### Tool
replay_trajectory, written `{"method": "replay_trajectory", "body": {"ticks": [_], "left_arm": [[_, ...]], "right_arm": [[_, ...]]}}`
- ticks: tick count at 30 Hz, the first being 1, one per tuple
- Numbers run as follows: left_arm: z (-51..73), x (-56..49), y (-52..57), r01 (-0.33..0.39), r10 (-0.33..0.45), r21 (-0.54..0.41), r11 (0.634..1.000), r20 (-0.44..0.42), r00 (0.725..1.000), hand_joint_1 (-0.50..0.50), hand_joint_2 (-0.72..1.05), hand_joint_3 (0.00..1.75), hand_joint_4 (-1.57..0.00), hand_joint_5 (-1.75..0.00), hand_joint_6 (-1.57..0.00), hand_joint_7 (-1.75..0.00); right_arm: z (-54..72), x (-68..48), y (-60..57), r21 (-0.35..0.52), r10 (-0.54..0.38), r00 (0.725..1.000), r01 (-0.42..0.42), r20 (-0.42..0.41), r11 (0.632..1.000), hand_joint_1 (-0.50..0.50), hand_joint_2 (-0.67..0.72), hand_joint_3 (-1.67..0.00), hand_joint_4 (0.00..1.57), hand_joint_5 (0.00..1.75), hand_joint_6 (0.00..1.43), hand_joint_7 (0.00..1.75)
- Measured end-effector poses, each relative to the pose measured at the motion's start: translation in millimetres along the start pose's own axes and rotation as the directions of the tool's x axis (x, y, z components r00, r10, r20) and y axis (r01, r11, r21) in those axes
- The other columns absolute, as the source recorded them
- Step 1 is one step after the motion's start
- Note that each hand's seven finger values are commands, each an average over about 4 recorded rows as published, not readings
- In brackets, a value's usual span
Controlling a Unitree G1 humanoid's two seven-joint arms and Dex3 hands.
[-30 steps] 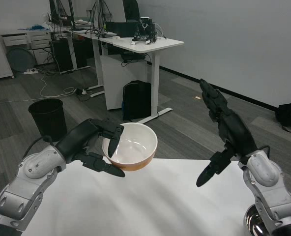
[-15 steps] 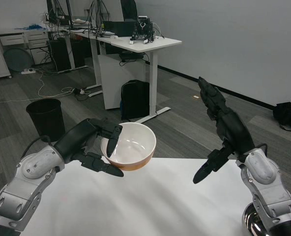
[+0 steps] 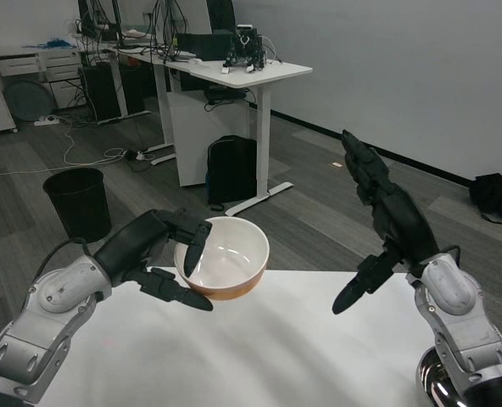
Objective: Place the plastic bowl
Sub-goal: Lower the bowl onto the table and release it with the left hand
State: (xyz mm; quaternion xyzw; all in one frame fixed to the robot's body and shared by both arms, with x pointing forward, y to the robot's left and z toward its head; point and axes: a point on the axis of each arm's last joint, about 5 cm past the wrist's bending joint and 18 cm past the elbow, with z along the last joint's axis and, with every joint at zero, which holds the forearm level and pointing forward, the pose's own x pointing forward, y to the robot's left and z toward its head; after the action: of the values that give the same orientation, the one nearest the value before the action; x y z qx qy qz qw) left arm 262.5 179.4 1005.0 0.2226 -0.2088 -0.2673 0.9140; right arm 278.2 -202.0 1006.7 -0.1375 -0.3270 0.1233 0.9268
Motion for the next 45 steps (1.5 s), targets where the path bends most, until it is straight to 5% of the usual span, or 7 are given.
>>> {"method": "replay_trajectory", "body": {"ticks": [12, 19, 28, 32, 36, 42, 45], "left_arm": [[-30.4, -18.3, -17.3, 0.052, -0.05, 0.072, 0.996, -0.032, 0.998, -0.48, 0.78, 0.09, -1.3, -1.75, -1.34, -1.69], [-51.6, -26.2, -28.2, 0.103, -0.098, 0.073, 0.992, -0.076, 0.992, -0.48, 0.78, 0.09, -0.73, -1.75, -1.3, -1.68], [-70.3, -33.2, -40.5, 0.145, -0.143, 0.012, 0.989, -0.137, 0.98, -0.48, 0.78, 0.09, -0.58, -1.75, -1.24, -1.62], [-70.5, -32.4, -42.5, 0.144, -0.142, 0.004, 0.99, -0.131, 0.981, -0.48, 0.78, 0.09, -0.35, -1.75, -1.11, -1.47], [-70.2, -31.3, -44.6, 0.142, -0.142, -0.002, 0.99, -0.12, 0.983, -0.48, 0.65, 0.09, -0.02, -1.64, -0.79, -0.98], [-70.2, -33.5, -45.0, 0.138, -0.138, -0.002, 0.99, -0.119, 0.983, -0.5, 0.47, 0.04, 0.0, -1.23, -0.42, -0.7], [-70.3, -35.1, -45.0, 0.135, -0.134, 0.002, 0.991, -0.121, 0.984, -0.5, 0.34, 0.0, 0.0, -0.92, -0.2, -0.4]], "right_arm": [[-0.2, 0.1, 1.1, 0.002, 0.005, 1.0, -0.005, 0.001, 1.0, -0.46, 0.15, 0.0, 0.0, 0.0, 0.0, 0.0], [-0.1, 0.1, 1.4, 0.004, 0.005, 1.0, -0.005, 0.003, 1.0, -0.46, 0.15, 0.0, 0.0, 0.0, 0.0, 0.0], [-0.1, 0.1, 1.3, 0.009, 0.003, 1.0, -0.003, 0.005, 1.0, -0.46, 0.15, 0.0, 0.0, 0.0, 0.0, 0.0], [-0.1, 0.1, 1.3, 0.009, 0.003, 1.0, -0.003, 0.005, 1.0, -0.46, 0.15, 0.0, 0.0, 0.0, 0.0, 0.0], [-0.1, 0.1, 1.3, 0.009, 0.003, 1.0, -0.003, 0.005, 1.0, -0.46, 0.15, 0.0, 0.0, 0.0, 0.0, 0.0], [-0.1, 0.1, 1.2, 0.009, 0.003, 1.0, -0.003, 0.005, 1.0, -0.46, 0.15, 0.0, 0.0, 0.0, 0.0, 0.0], [-0.1, 0.1, 1.2, 0.009, 0.002, 1.0, -0.003, 0.005, 1.0, -0.46, 0.15, 0.0, 0.0, 0.0, 0.0, 0.0]]}}
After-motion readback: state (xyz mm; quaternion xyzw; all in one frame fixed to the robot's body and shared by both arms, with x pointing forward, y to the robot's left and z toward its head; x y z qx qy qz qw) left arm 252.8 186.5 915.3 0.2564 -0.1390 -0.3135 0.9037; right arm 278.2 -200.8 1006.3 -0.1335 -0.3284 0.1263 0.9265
